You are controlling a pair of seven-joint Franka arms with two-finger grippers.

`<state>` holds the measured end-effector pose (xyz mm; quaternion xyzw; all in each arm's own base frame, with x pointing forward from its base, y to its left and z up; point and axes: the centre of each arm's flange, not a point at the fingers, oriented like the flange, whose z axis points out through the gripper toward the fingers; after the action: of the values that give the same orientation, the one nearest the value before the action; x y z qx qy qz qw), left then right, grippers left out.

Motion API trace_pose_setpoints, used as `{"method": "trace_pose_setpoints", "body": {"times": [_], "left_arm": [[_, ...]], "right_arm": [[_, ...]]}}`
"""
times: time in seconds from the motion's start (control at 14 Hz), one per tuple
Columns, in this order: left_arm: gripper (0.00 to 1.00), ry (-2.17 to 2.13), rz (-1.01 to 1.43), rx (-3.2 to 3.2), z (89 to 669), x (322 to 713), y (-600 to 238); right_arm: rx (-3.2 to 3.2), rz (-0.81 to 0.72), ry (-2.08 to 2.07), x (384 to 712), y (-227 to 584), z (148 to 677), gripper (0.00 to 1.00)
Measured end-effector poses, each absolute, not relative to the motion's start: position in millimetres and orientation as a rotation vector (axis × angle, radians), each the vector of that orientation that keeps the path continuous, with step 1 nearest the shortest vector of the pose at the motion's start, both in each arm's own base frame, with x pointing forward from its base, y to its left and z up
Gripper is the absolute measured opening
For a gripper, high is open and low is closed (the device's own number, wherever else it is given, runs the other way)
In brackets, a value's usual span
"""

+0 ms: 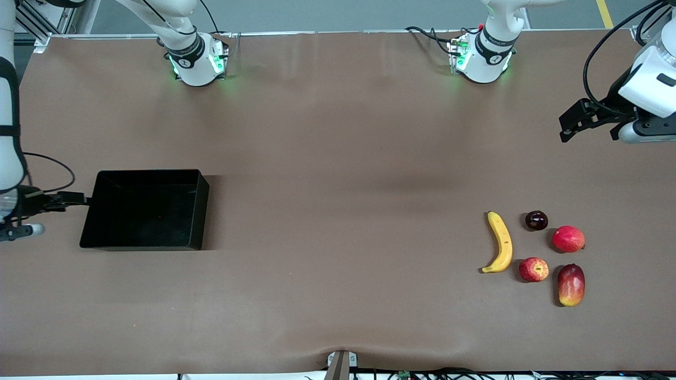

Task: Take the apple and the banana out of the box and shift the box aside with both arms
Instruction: 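Open the right gripper and withdraw it from the tray rim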

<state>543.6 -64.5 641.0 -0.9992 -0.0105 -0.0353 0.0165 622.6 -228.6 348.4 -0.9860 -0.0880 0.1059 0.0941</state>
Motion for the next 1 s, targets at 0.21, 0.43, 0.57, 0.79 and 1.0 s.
{"method": "trace_pose_setpoints", "body": {"times": [0.21, 0.43, 0.57, 0.79, 1.0], "left_arm": [[1.00, -0.033, -0.124, -3.107, 634, 547, -64], [1.00, -0.029, -0.116, -3.108, 624, 549, -65], [1.00, -0.030, -0.126, -3.108, 625, 549, -65], [1.00, -0.029, -0.163, -3.109, 634, 548, -66], [1.00, -0.025, -0.167, -3.109, 634, 549, -67]], "right_arm": [[-2.933, 0.342, -0.364, 639, -203, 408, 1.00], [-3.049, 0.223, -0.507, 666, -169, 476, 1.00], [-3.080, 0.124, -0.603, 679, -134, 516, 1.00], [-3.065, 0.037, -0.712, 674, -85, 566, 1.00], [-3.068, 0.044, -0.593, 645, -52, 613, 1.00]]}}
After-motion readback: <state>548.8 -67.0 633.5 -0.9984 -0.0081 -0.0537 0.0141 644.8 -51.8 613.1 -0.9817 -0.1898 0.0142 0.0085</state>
